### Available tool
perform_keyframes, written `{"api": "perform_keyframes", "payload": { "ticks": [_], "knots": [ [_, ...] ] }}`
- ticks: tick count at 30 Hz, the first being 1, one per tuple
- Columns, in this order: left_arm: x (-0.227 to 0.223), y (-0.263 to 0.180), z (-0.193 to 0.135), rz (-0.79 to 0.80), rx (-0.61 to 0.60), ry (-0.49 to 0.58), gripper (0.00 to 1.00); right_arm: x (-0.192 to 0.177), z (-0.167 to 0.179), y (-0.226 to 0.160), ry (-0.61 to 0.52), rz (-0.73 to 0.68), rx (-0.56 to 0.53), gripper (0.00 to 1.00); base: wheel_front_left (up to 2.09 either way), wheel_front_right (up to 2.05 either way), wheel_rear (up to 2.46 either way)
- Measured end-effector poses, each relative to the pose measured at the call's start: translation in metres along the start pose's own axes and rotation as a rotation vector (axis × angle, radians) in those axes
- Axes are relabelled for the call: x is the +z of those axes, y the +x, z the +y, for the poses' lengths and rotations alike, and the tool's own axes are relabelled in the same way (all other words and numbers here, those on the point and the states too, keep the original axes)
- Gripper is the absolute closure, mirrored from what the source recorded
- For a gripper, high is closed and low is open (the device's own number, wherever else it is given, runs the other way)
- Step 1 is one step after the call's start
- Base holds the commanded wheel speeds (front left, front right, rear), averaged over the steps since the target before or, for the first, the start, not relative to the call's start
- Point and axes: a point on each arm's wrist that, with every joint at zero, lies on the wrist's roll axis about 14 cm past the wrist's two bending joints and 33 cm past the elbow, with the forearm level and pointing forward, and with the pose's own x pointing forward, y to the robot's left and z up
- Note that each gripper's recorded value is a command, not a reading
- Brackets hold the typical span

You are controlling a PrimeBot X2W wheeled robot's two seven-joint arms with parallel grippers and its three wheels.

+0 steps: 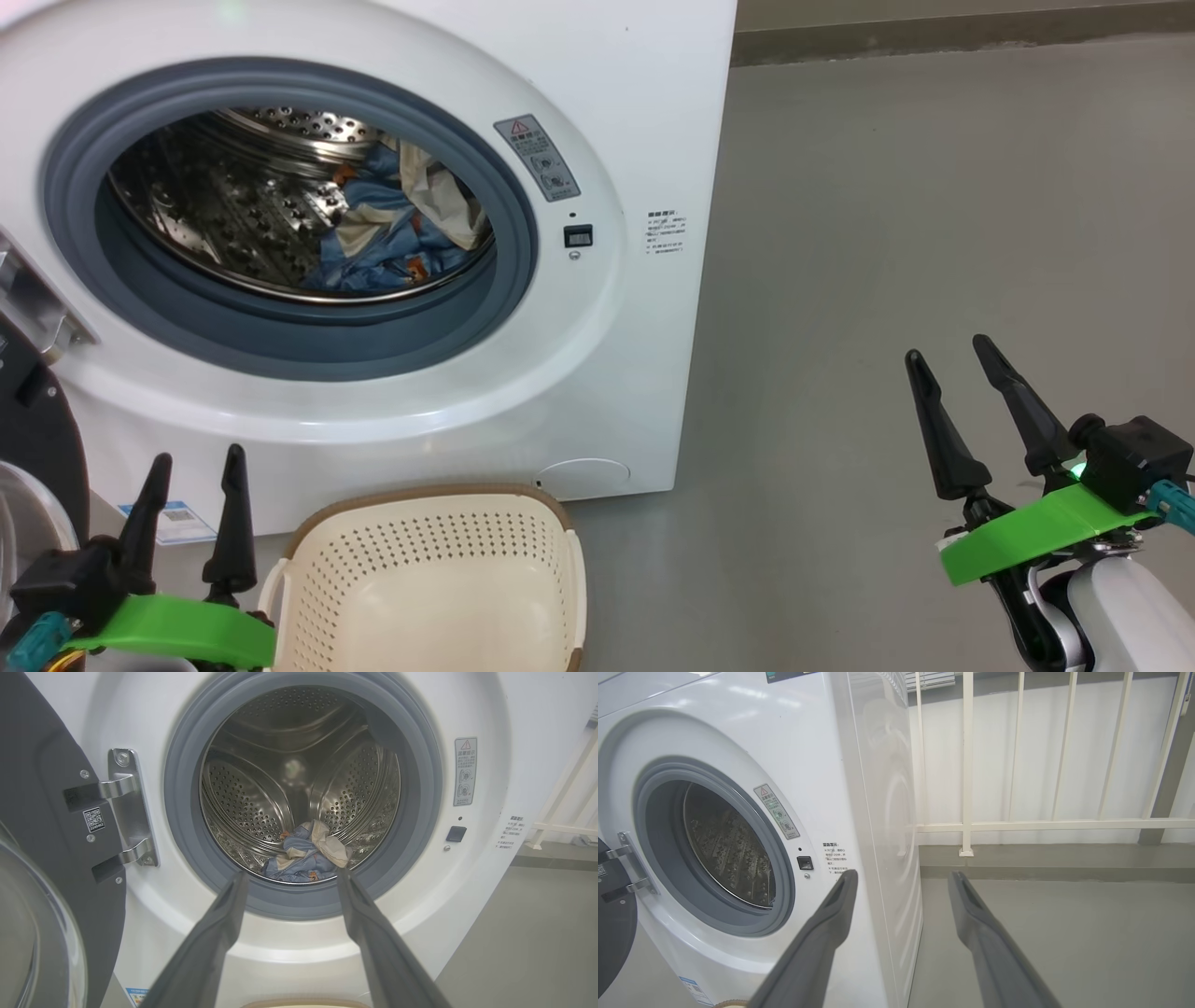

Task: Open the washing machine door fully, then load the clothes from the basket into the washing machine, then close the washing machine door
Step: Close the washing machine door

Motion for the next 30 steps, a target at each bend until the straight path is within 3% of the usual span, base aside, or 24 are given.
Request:
{"api": "perform_keyframes", "payload": {
  "ticks": [19,30],
  "knots": [
    [-0.0005,0.0012,-0.0024,0.001,-0.011,-0.004,0.0,-0.0028,-0.0006,-0.002,0.001,0.01,-0.001,0.0,-0.07,0.07,0.0],
    [-0.0009,0.0016,-0.0016,0.002,-0.008,-0.004,0.0,-0.0038,-0.0017,-0.0018,0.002,0.013,-0.004,0.0,-1.36,1.3,0.06]
  ]
}}
